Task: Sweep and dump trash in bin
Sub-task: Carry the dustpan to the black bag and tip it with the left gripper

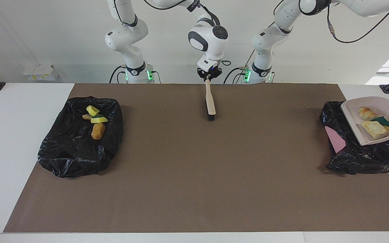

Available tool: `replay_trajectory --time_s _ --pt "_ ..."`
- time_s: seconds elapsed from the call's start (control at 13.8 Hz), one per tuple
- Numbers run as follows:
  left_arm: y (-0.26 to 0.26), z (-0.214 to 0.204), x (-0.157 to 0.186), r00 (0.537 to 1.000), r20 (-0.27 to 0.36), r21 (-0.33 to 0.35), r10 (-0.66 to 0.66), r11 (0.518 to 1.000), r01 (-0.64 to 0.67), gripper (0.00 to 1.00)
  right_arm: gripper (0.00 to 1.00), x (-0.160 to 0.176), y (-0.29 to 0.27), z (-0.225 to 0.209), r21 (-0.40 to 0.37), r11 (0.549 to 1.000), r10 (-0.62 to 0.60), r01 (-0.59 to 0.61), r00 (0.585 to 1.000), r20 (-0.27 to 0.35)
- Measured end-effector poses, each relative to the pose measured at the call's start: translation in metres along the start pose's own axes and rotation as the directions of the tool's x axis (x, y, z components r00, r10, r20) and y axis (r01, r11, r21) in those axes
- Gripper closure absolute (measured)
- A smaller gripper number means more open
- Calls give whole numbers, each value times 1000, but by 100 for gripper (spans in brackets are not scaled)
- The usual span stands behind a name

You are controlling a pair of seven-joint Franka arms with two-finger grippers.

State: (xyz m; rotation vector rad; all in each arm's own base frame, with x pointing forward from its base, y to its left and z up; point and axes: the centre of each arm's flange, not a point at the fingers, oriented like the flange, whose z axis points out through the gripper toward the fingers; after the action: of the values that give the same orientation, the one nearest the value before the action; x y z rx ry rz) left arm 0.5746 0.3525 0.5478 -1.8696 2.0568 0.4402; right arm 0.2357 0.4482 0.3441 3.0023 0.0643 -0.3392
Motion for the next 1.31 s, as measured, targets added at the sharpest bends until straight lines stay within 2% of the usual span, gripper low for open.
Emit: replay_trajectory --time_s 0.15,0.29,0.44,0.58,0.8,0.87,0.94,1.02,1.16,1.24,1.31 --pt "-5 -2 1 995 98 -4 -31 999 32 69 72 5 6 -3 -4 1000 -7 7 1000 18" --pt "-10 -1 12 980 193 -6 -49 999 51 69 72 12 10 -4 35 999 -36 35 998 47" --pt "-11 -3 35 955 288 -20 -76 996 85 69 72 21 13 -1 82 996 -49 46 998 32" --pt "-4 -9 64 923 375 -26 -82 995 98 69 72 23 14 2 90 995 -47 44 999 23" --pt "12 -26 74 906 414 -15 -90 994 106 69 71 27 17 2 92 995 -37 34 999 26" --pt "15 -33 71 902 420 -6 -98 994 111 69 66 30 19 1 94 995 -30 27 999 27" --pt "18 -40 69 899 425 3 -104 993 114 69 66 33 21 1 95 995 -22 19 999 29" --pt "20 -47 68 897 429 9 -110 993 118 69 60 35 22 1 97 995 -17 14 999 29" --pt "22 -59 71 894 435 6 -113 992 122 69 39 41 23 -5 113 994 -6 4 1000 19" --pt "21 -66 78 893 436 -1 -106 993 119 69 33 48 24 -12 132 991 8 -8 1000 8" --pt "18 -71 85 894 437 -8 -98 994 113 69 33 60 29 -22 153 988 32 -32 999 -2"
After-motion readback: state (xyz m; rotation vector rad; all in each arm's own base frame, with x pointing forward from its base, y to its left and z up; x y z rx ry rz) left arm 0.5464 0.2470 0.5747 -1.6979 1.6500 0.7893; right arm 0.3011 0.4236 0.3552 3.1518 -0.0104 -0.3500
